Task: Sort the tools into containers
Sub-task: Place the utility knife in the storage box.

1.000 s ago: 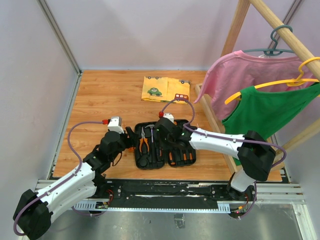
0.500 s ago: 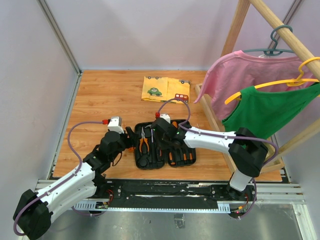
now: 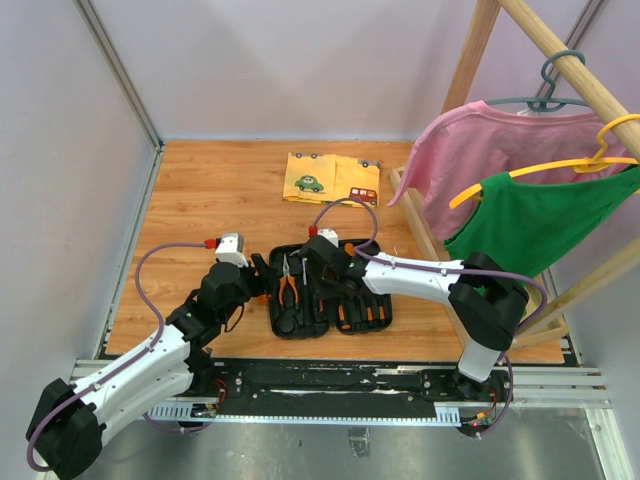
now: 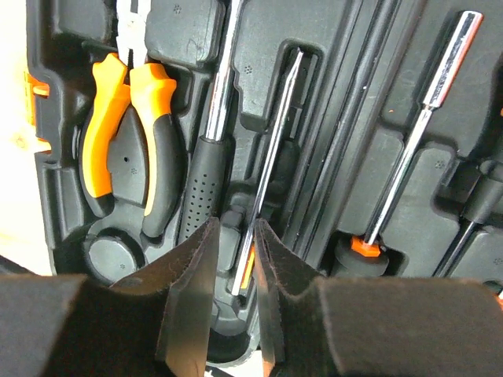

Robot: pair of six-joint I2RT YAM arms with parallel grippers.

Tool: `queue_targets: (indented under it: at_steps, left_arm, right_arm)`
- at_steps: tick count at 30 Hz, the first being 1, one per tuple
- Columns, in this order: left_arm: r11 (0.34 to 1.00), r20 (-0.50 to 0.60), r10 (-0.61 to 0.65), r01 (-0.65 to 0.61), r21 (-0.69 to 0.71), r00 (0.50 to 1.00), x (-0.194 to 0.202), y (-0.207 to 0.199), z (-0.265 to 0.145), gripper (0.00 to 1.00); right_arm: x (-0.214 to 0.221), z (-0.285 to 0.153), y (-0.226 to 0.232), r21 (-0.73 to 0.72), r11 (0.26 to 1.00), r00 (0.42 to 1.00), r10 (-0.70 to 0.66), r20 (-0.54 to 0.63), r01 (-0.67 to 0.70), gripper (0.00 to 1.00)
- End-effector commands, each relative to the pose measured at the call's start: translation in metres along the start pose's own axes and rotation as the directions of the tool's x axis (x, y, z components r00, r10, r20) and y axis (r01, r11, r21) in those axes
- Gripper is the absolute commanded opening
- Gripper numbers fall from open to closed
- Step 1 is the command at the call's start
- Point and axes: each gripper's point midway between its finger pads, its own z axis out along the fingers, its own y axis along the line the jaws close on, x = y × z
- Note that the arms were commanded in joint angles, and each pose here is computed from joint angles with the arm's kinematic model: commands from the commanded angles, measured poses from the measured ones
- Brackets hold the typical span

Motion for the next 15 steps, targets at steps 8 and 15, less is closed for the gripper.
queue_targets:
  at_steps: [8, 15]
  left_arm:
    - [1.0, 0.027, 0.002, -0.003, 0.014, 1.0, -0.0063, -0.0024, 0.0016, 0.66]
    - [1.0, 0.028, 0.002, -0.003, 0.015, 1.0, -0.0064, -0.0025, 0.0016, 0.66]
  right_arm:
    - [-0.0068, 0.0, 0.0117, -0.055, 0.998, 1.0, -0.002, 0.004, 0.002, 0.26]
    - [-0.0073, -0.0011, 0.0142, -0.072, 0.997, 1.0, -0.004, 0.006, 0.004, 0.26]
